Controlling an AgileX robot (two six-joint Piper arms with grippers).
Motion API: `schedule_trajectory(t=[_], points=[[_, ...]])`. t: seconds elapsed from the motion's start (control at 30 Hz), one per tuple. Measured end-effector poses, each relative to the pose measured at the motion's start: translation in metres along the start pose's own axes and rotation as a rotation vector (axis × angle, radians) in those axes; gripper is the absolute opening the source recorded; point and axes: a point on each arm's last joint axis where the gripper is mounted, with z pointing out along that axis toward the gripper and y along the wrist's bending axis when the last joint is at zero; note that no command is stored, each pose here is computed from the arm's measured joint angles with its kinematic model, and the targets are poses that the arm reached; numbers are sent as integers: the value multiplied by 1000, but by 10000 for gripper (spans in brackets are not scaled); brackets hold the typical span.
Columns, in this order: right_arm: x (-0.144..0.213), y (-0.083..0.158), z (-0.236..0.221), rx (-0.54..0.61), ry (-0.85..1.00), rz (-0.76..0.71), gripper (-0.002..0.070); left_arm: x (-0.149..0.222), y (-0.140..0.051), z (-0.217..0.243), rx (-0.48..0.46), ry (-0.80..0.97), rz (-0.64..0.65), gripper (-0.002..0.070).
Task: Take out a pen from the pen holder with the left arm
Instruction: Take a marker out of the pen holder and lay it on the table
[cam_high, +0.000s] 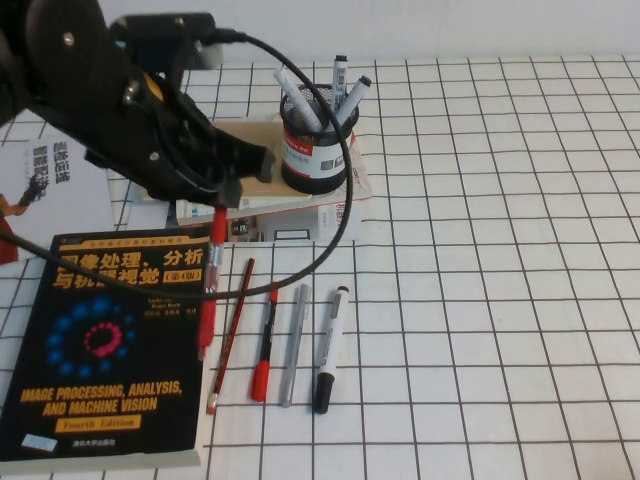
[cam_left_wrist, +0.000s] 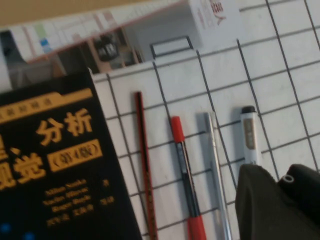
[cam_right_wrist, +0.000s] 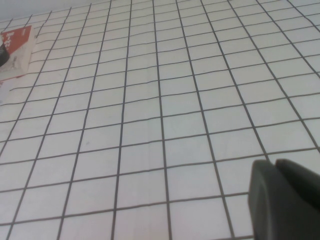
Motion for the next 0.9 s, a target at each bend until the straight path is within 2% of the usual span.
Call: schedule_trajectory(t=[0.13,0.23,0.47,0.63,0.9], points=[[0,0,0,0,0,0,-16,2,1,38,83,116,-58,64],[0,0,0,0,0,0,-16,4,6,68,110,188,-102,65],[0,0,0,0,0,0,-16,12,22,120,99,296,-163,64],[0,0,0,0,0,0,-16,13,33,140,86,298,-177,64],[0,0,0,0,0,0,-17,5,39,160,85,293,-177,64]])
